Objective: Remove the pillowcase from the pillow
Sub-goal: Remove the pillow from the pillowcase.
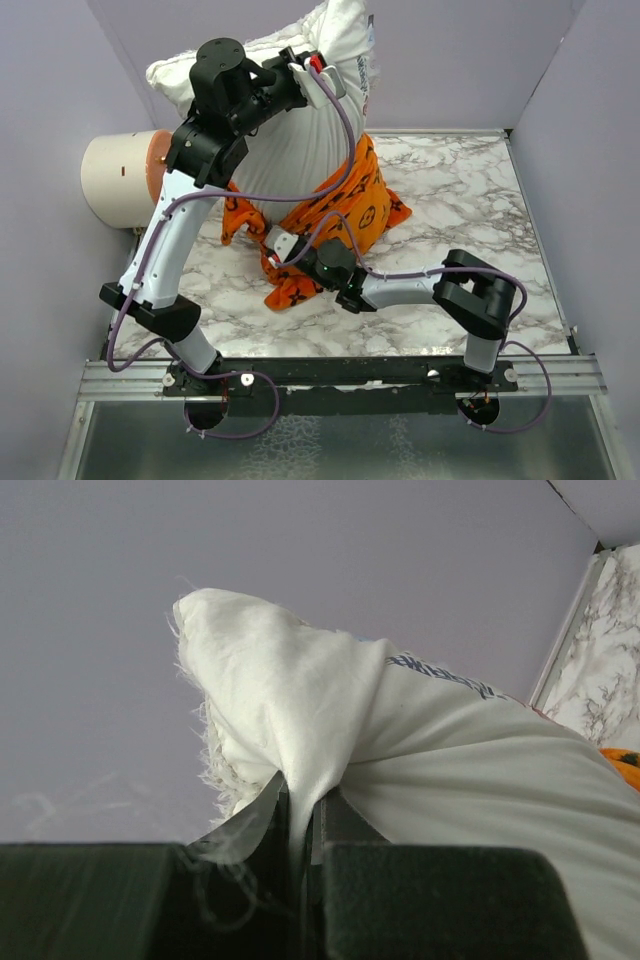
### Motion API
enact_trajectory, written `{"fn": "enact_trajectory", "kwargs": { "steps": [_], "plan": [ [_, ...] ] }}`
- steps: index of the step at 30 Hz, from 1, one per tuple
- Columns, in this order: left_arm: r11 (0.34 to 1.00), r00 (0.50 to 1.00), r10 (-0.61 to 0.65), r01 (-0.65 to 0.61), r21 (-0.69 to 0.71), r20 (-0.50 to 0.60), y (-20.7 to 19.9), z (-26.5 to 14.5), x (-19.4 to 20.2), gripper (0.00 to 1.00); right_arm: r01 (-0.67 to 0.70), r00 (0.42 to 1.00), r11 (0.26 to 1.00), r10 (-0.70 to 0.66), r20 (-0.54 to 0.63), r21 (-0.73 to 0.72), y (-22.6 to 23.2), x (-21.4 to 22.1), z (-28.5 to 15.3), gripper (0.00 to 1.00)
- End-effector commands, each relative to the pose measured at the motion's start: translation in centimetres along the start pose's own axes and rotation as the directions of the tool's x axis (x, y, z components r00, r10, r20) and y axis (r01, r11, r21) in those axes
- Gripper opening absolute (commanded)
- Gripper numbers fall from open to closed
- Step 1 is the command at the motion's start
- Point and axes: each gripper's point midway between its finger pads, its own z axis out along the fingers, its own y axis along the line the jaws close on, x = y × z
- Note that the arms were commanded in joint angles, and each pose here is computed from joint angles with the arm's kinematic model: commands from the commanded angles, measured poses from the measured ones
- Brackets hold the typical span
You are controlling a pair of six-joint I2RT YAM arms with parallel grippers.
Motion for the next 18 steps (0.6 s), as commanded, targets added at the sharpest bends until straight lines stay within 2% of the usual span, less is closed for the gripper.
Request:
{"fn": "enact_trajectory", "kwargs": {
  "steps": [1,5,10,14,15,16,18],
  "plan": [
    [0.83,0.87,0.368,-0.148,-0.538,0.328,13.7,-8.7,-15.9,0.0,-0.098,0.909,0.973,0.002,-0.418,-0.208,8.6,13.8,-8.4,0.01],
    [0.803,0.851,0.393,-0.133,-0.581,0.349,14.7,-9.4,-17.1,0.0,-0.145,0.888,0.971,0.042,-0.459,-0.192,9.0,14.8,-10.1,0.01],
    [0.757,0.808,0.453,-0.126,-0.642,0.376,16.0,-10.6,-19.0,0.0,-0.233,0.844,0.945,0.079,-0.53,-0.23,11.8,15.4,-9.5,0.01],
    [0.703,0.767,0.504,-0.099,-0.704,0.396,17.3,-12.7,-20.9,0.0,-0.293,0.802,0.945,0.159,-0.575,-0.147,11.6,16.3,-9.9,0.01],
    [0.697,0.761,0.509,-0.091,-0.712,0.401,17.4,-13.1,-21.3,0.0,-0.318,0.794,0.939,0.187,-0.578,-0.132,11.5,16.3,-10.2,0.03],
    [0.691,0.755,0.514,-0.084,-0.718,0.407,17.6,-13.5,-21.5,0.0,-0.342,0.782,0.933,0.218,-0.584,-0.109,11.4,16.4,-10.7,0.11],
    [0.684,0.743,0.519,-0.065,-0.727,0.422,17.7,-14.2,-22.0,0.0,-0.396,0.753,0.916,0.288,-0.591,-0.059,11.0,16.1,-11.0,0.18]
  ]
}}
